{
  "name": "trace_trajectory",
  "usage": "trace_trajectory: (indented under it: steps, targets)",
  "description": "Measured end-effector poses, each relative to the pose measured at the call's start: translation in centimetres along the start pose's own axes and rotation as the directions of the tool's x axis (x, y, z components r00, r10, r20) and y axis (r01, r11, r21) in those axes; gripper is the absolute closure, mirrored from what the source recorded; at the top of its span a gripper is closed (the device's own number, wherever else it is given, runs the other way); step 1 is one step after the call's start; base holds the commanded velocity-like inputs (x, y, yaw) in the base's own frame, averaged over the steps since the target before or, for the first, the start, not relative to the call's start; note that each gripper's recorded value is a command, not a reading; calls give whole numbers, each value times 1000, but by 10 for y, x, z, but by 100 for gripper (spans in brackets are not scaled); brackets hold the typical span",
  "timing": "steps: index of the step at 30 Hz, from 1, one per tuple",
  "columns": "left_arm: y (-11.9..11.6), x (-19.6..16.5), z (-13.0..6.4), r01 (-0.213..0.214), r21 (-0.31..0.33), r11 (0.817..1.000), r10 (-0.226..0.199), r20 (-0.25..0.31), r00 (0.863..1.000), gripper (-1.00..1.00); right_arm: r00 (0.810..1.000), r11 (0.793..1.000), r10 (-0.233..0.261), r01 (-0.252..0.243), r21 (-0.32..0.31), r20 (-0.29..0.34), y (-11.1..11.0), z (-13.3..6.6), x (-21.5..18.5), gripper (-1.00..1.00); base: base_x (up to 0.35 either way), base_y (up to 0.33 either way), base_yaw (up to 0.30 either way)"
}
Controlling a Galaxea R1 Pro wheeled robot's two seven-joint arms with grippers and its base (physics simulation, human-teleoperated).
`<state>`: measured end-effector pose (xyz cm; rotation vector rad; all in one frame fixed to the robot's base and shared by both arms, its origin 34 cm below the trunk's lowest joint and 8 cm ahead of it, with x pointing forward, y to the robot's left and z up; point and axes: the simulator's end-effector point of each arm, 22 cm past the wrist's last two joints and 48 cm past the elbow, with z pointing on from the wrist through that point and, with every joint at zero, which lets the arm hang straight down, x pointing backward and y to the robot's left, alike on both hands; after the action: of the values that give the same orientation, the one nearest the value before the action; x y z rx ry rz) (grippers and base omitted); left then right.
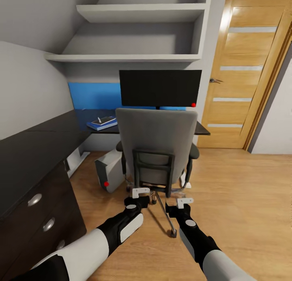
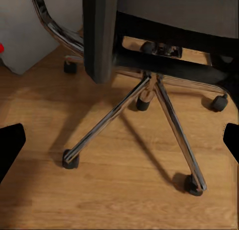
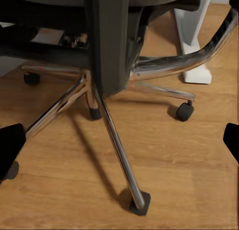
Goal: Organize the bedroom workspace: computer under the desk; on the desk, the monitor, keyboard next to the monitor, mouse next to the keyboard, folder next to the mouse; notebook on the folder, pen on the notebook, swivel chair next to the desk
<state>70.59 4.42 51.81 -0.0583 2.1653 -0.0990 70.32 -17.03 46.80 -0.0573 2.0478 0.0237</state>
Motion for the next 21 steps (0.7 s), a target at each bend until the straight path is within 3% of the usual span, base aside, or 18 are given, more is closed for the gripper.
trace_trajectory:
  steps: [21]
  targets:
    - [-3,-17,-6,0,4,1000,0,1,1000,-100,1000,1000,-2,2,4,0,-3,-4,-18,-100,-334,0,0]
